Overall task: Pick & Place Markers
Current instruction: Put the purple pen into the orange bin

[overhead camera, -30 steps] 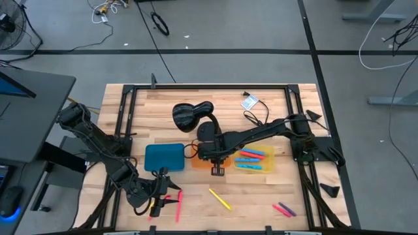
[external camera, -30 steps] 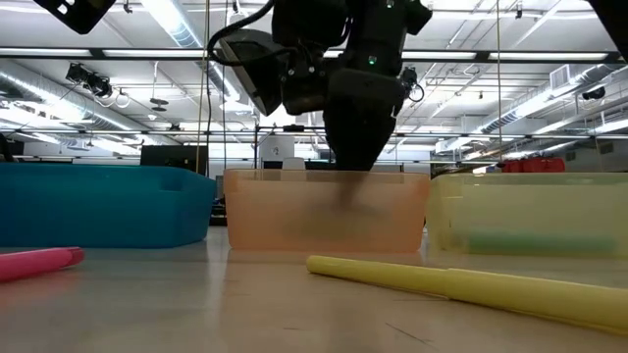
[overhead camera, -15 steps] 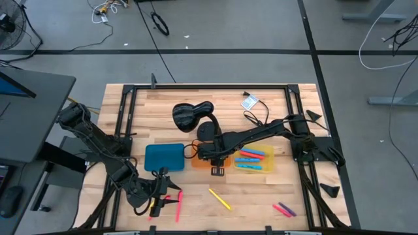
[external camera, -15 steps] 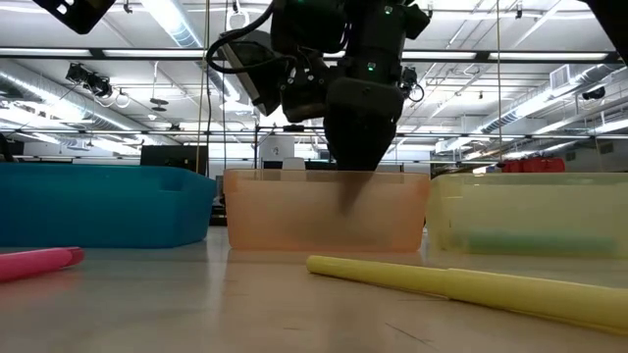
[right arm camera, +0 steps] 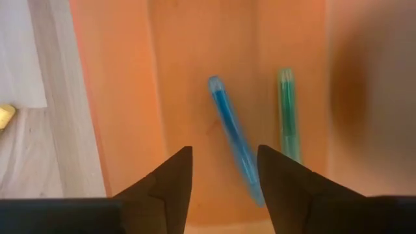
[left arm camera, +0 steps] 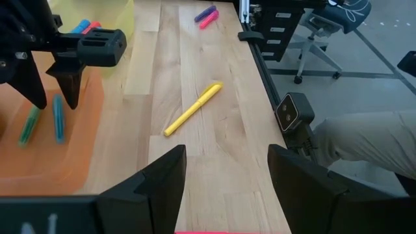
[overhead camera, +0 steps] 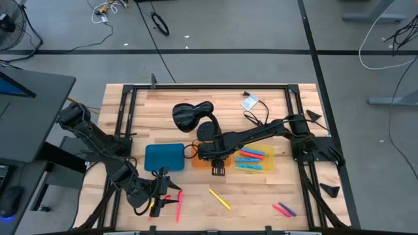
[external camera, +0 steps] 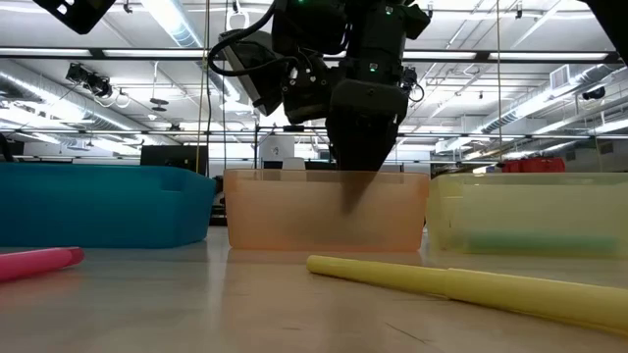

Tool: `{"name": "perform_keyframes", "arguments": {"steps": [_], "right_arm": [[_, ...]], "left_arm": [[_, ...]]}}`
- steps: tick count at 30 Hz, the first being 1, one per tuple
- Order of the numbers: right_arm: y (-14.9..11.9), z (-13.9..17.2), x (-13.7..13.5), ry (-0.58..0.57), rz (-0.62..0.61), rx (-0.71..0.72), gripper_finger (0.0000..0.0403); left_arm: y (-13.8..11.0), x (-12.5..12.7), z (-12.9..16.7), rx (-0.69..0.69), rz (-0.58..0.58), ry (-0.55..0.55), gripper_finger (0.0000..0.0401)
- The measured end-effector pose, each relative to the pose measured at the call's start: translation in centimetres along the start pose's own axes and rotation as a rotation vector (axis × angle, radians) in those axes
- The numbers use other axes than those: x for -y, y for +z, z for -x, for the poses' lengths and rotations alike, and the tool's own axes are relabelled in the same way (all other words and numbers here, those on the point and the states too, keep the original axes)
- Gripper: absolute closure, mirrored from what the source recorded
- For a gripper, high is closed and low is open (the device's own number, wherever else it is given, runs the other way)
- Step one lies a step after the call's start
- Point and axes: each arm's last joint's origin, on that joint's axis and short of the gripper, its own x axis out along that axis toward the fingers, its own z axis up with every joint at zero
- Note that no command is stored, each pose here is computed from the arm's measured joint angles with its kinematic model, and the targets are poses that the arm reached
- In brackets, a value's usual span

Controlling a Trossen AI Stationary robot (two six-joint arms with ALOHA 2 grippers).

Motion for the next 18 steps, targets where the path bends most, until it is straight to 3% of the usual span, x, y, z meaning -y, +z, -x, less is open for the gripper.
{"name": "perform_keyframes", "arguments": {"steps": [18], "right_arm": [[0.5,4.8,-0.9,-0.010,-0.052,-0.113,0.0234]], "left_arm": [[0.0,0.0,0.0,0.000,-0.020,0.000,0.0179]]}}
